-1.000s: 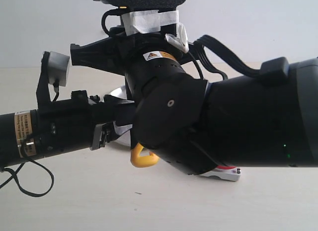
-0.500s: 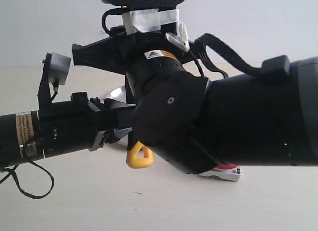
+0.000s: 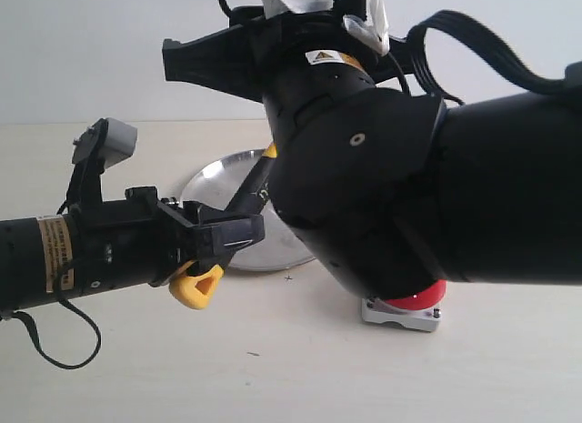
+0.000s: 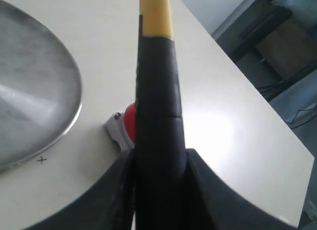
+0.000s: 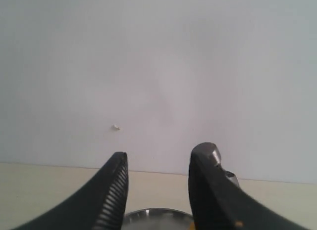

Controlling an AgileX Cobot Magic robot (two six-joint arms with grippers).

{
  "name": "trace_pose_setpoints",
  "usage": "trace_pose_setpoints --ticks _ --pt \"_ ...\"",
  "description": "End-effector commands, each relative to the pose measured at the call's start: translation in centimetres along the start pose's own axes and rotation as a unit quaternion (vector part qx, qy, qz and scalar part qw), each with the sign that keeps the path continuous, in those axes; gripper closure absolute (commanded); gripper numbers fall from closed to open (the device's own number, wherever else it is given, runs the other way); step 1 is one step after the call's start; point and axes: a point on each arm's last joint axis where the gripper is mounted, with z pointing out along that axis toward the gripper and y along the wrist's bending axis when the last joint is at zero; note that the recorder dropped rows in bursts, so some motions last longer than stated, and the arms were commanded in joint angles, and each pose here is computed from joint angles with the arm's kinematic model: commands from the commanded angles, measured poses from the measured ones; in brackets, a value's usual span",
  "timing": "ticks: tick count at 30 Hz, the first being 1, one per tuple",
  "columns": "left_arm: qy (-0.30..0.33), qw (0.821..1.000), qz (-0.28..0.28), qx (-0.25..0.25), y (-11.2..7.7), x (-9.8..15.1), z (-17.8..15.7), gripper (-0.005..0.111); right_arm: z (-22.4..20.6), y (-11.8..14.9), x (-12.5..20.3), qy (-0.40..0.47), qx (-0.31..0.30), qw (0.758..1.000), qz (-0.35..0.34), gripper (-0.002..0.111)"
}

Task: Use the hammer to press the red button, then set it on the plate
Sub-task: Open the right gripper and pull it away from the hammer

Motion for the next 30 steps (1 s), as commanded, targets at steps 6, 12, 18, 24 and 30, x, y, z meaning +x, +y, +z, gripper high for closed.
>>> trace_pose_setpoints --ticks 6,12,18,24,30 --pt "-0.005 0.989 0.109 -0.1 0.7 -2.3 -0.6 0.107 0.0 -0.2 -0.5 0.002 -0.004 0.991 -0.135 0.068" --pt "0.016 0.96 0.206 -0.188 0.5 -4.7 -1.8 0.107 -1.4 -0.9 -3.0 0.01 -0.051 0.988 -0.143 0.068" --pt "0.038 0.928 0.291 -0.23 0.1 -6.1 -2.9 0.107 -2.3 -4.3 -6.1 0.058 -0.078 0.989 -0.113 0.064" --pt "0.052 0.905 0.337 -0.253 -0.1 -7.0 -3.3 0.107 -2.8 -7.1 -7.6 0.064 -0.076 0.988 -0.114 0.054" --pt "0.077 0.872 0.378 -0.303 0.0 -8.4 -3.9 0.107 -3.1 -7.5 -8.0 0.056 -0.069 0.982 -0.165 0.054"
